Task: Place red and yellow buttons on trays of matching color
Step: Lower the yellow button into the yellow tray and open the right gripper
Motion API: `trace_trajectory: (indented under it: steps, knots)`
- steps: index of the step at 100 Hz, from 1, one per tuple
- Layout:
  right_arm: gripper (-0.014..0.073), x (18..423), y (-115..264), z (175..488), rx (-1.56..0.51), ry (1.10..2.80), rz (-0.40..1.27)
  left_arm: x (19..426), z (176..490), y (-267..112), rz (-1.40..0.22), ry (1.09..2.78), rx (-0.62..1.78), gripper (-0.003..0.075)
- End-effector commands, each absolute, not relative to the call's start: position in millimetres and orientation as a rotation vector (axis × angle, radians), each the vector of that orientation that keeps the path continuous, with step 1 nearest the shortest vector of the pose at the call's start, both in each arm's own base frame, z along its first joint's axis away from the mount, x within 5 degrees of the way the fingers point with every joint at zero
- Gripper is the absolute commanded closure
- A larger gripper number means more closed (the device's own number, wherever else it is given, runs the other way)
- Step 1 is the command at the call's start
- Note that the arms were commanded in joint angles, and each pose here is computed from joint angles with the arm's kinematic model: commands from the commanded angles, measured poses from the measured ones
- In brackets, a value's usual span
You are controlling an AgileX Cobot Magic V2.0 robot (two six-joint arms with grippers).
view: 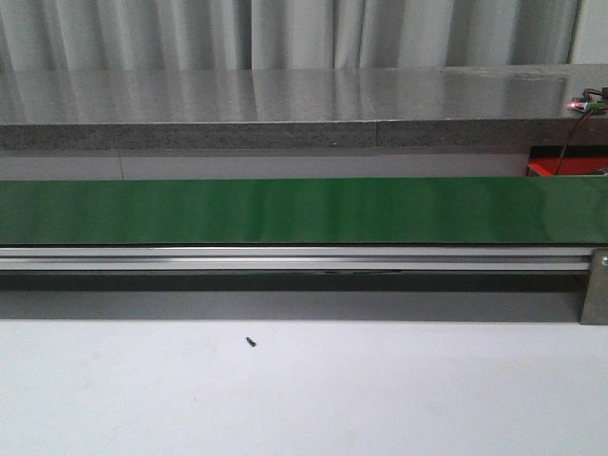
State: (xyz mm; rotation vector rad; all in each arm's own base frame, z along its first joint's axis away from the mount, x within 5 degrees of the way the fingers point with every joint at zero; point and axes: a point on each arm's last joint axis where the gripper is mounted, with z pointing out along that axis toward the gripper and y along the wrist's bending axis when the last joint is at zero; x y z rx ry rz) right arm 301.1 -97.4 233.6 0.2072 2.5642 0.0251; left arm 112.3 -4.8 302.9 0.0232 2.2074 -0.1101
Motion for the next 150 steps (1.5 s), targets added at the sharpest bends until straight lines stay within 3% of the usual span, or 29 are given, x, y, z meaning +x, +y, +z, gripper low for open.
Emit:
trace_trajectory:
  steps: [1,42,49,62,69,101,139,150]
  knots:
    - [0.0436,307.8,-102.2,243.0,0.243,2.481,0.003,116.1,315.7,-5.3,-0.123,2.118,0.004,0.074]
    - [0.0426,322.3,-107.9,202.4,0.294,2.563,0.041,116.1,315.7,-5.3,-0.123,2.118,0.004,0.074]
    - [0.0371,322.4,-107.9,202.0,0.294,2.564,0.041,116.1,315.7,-5.3,-0.123,2.118,0.004,0.074]
    - [0.0193,322.5,-108.0,202.0,0.294,2.563,0.04,116.1,315.7,-5.3,-0.123,2.118,0.004,0.074]
    - [0.0148,322.5,-108.0,202.0,0.294,2.563,0.04,116.1,315.7,-5.3,-0.123,2.118,0.004,0.074]
    - [0.0146,321.0,-106.8,206.5,0.299,2.555,0.05,116.1,315.7,-5.3,-0.123,2.118,0.004,0.074]
    - [0.0154,300.6,-95.2,262.4,0.262,2.426,0.041,116.1,315.7,-5.3,-0.123,2.118,0.004,0.074]
    - [0.0249,291.6,-87.6,280.7,0.244,2.384,0.053,116.1,315.7,-5.3,-0.123,2.118,0.004,0.074]
